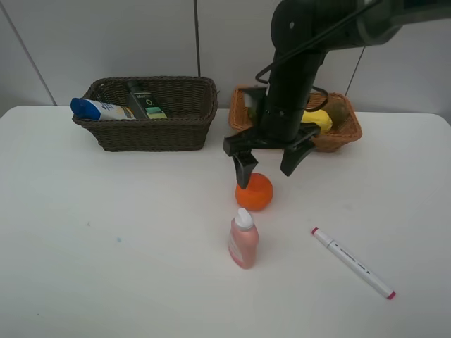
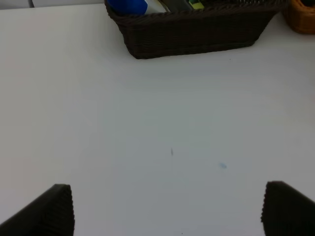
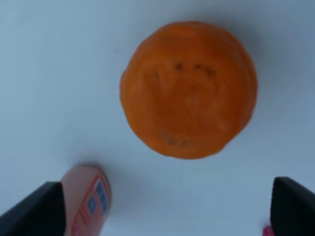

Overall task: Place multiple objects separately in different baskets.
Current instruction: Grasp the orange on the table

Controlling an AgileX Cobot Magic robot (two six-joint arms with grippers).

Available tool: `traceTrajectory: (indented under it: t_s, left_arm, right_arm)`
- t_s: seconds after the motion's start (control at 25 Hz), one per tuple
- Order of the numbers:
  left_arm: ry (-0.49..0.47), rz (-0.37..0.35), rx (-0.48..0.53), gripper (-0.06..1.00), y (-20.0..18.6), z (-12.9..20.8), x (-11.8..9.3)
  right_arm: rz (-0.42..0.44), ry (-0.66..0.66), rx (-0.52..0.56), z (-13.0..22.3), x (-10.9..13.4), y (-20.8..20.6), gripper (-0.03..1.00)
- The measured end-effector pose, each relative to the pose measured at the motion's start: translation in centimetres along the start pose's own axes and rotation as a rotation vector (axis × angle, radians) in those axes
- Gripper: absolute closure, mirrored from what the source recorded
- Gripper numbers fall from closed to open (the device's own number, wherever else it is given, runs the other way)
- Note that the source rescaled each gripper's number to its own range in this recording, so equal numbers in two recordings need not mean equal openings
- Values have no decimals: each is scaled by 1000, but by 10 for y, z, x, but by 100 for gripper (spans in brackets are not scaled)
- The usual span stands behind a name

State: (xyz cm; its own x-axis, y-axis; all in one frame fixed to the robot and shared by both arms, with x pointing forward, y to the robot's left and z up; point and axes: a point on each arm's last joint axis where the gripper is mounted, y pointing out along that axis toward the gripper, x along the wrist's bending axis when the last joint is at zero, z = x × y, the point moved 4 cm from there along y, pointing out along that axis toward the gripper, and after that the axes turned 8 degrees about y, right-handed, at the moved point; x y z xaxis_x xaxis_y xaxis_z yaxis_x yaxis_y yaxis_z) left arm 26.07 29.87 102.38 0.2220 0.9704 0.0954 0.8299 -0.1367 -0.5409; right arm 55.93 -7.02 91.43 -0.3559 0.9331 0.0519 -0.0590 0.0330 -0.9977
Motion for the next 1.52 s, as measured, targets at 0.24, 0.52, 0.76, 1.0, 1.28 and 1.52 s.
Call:
traceTrajectory:
  t_s: [0.24, 0.52, 0.76, 1.0, 1.28, 1.52]
  left_arm:
    - [0, 0, 0, -6, 0, 0, 0]
    - [0, 0, 0, -6, 0, 0, 0]
    - [0, 0, 0, -6, 0, 0, 0]
    - [0, 0, 0, -6, 0, 0, 0]
    - [0, 0, 0, -6, 0, 0, 0]
    - [0, 0, 0, -6, 0, 0, 0]
  right_arm:
    - [-5, -13, -60, -14, 2, 18, -2]
    - [28, -38, -74, -21, -2, 35, -2]
    - [48, -43, -30, -23, -5, 60, -2]
    - [64, -46, 10, -22, -7, 81, -2]
    - [62, -46, 1, -24, -7, 81, 15]
    - [58, -52, -17, -31, -3, 57, 15]
